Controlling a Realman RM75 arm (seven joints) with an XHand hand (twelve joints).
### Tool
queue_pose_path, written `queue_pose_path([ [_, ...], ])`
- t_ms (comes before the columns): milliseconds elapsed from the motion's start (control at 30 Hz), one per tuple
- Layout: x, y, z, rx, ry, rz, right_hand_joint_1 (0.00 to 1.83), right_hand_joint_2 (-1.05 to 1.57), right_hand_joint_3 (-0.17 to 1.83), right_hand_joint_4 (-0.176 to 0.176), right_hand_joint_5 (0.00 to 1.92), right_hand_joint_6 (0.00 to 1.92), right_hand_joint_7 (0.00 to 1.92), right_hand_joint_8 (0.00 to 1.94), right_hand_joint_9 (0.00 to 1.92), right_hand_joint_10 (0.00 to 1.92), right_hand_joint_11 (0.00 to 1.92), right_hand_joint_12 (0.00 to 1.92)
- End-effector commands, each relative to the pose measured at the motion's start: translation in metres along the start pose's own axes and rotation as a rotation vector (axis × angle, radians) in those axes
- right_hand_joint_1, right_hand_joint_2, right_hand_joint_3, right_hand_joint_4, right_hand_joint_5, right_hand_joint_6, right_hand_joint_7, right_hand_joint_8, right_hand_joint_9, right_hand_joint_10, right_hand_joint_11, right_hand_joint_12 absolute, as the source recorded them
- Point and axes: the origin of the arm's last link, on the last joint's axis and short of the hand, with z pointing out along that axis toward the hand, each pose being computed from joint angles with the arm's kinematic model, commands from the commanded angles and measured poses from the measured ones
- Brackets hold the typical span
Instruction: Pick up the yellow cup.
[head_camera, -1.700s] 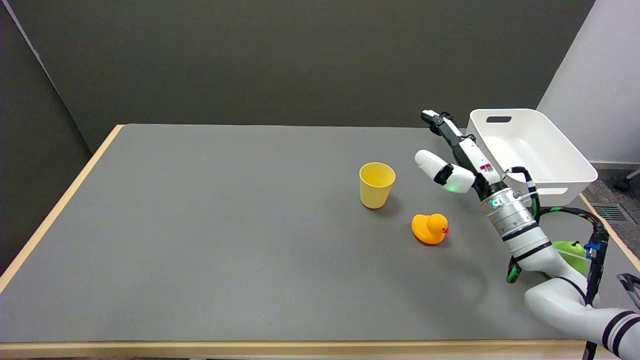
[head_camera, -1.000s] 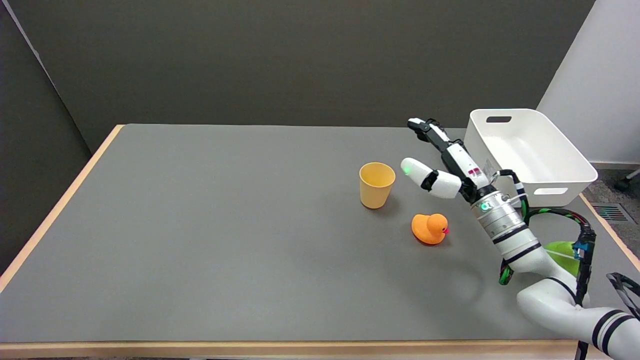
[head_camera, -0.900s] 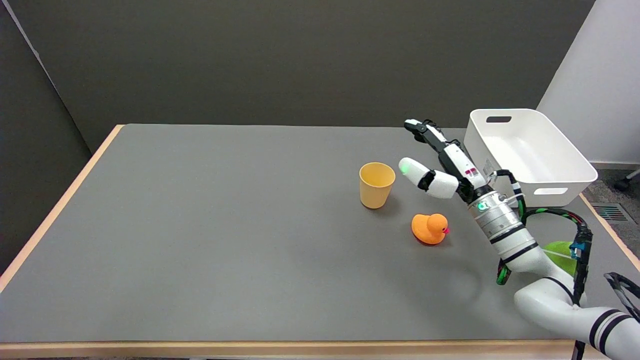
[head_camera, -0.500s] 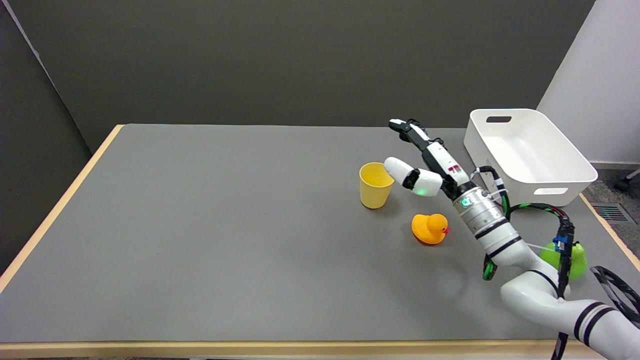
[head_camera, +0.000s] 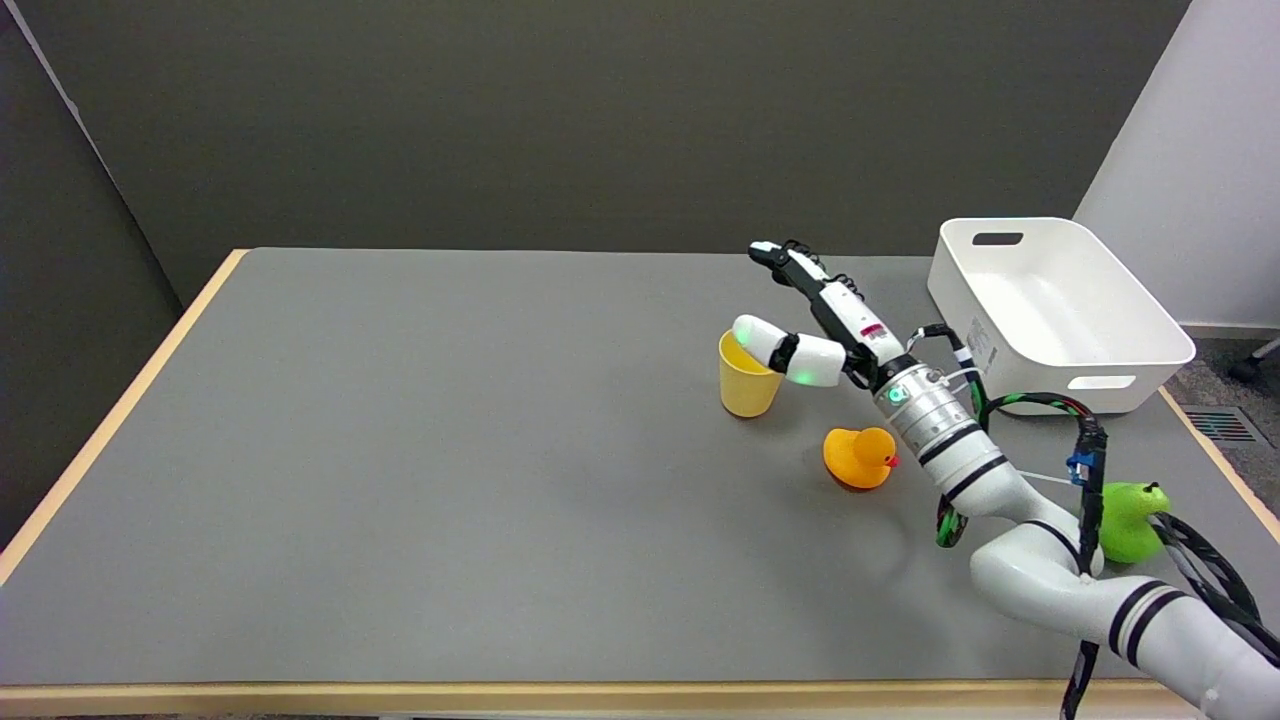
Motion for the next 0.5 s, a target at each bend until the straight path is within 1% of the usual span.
queue_pose_path([
  [33, -0.011, 0.030, 0.005, -0.115, -0.048, -0.047, 0.42, 0.57, 0.92, -0.176, 0.05, 0.40, 0.08, 0.38, 0.01, 0.47, 0.00, 0.70],
  [67, -0.011, 0.031, 0.005, -0.117, -0.048, -0.048, 0.50, 0.63, 0.80, -0.176, 0.08, 0.33, 0.14, 0.31, 0.00, 0.53, 0.00, 0.76],
  [100, -0.011, 0.032, 0.004, -0.119, -0.049, -0.049, 0.56, 0.62, 0.82, -0.176, 0.08, 0.33, 0.17, 0.32, 0.00, 0.57, 0.00, 0.80],
  [333, 0.001, 0.028, 0.015, -0.094, -0.014, -0.066, 0.60, 0.63, 0.87, -0.176, 0.10, 0.35, 0.22, 0.35, 0.02, 0.63, 0.00, 0.83],
  [500, 0.014, 0.020, 0.029, -0.044, -0.003, -0.131, 0.64, 0.65, 0.86, -0.176, 0.15, 0.38, 0.28, 0.38, 0.08, 0.67, 0.00, 0.90],
])
